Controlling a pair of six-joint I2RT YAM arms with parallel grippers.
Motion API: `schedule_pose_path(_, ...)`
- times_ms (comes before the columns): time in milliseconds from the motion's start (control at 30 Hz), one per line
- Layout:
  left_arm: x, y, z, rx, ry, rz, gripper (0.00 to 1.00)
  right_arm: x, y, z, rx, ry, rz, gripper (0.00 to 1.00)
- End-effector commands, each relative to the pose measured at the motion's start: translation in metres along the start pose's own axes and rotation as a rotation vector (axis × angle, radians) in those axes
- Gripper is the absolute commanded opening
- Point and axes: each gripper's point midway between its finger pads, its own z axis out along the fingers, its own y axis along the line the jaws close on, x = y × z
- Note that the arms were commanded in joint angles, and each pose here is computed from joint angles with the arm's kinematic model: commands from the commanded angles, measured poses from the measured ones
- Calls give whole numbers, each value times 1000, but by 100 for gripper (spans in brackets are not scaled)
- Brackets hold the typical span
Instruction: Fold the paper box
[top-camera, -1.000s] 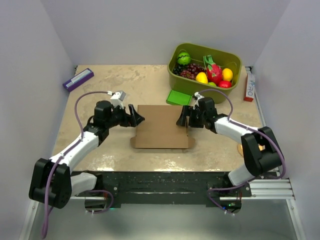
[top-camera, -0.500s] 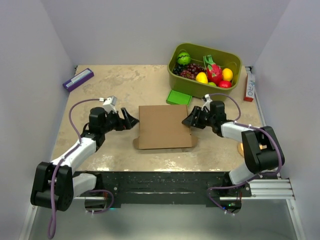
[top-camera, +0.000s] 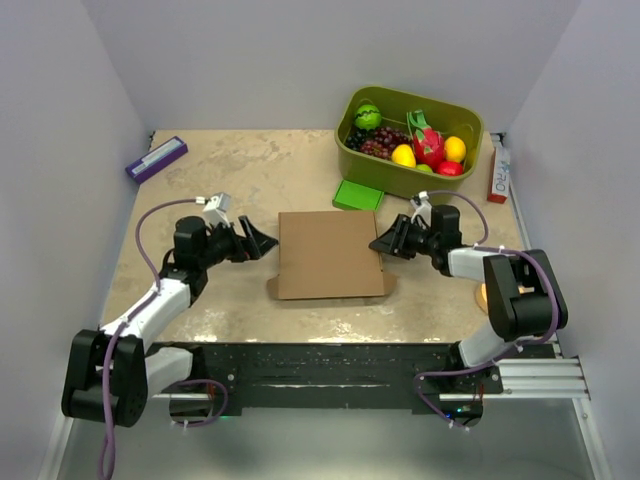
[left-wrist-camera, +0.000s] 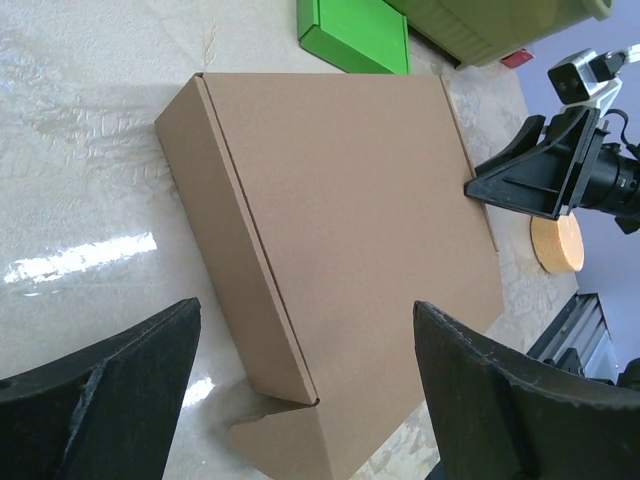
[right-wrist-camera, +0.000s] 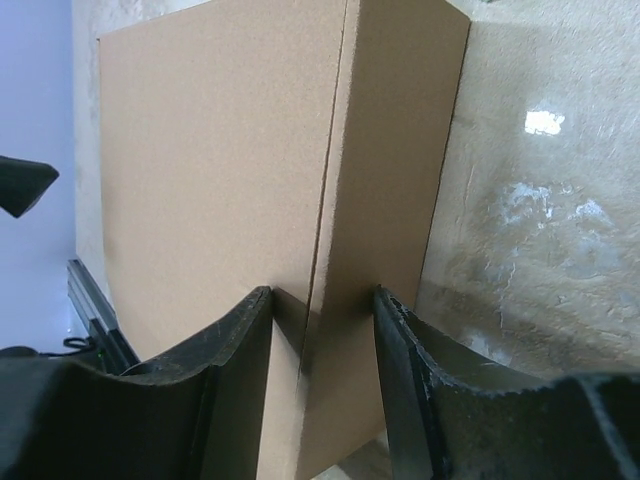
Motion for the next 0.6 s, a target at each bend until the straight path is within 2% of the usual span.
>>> schedule_pose_path(0,-16,-14,-8,58,-56,13,91,34,-8,-6,-1,99,80,0)
schedule_pose_path(400,-17,-9,-23,46,-67,19,92,28,17,-18,-85,90,69,0)
schedule_pose_path(567,-10,0,-28,33,-62,1,93,25,6,-20,-13,72,35,0)
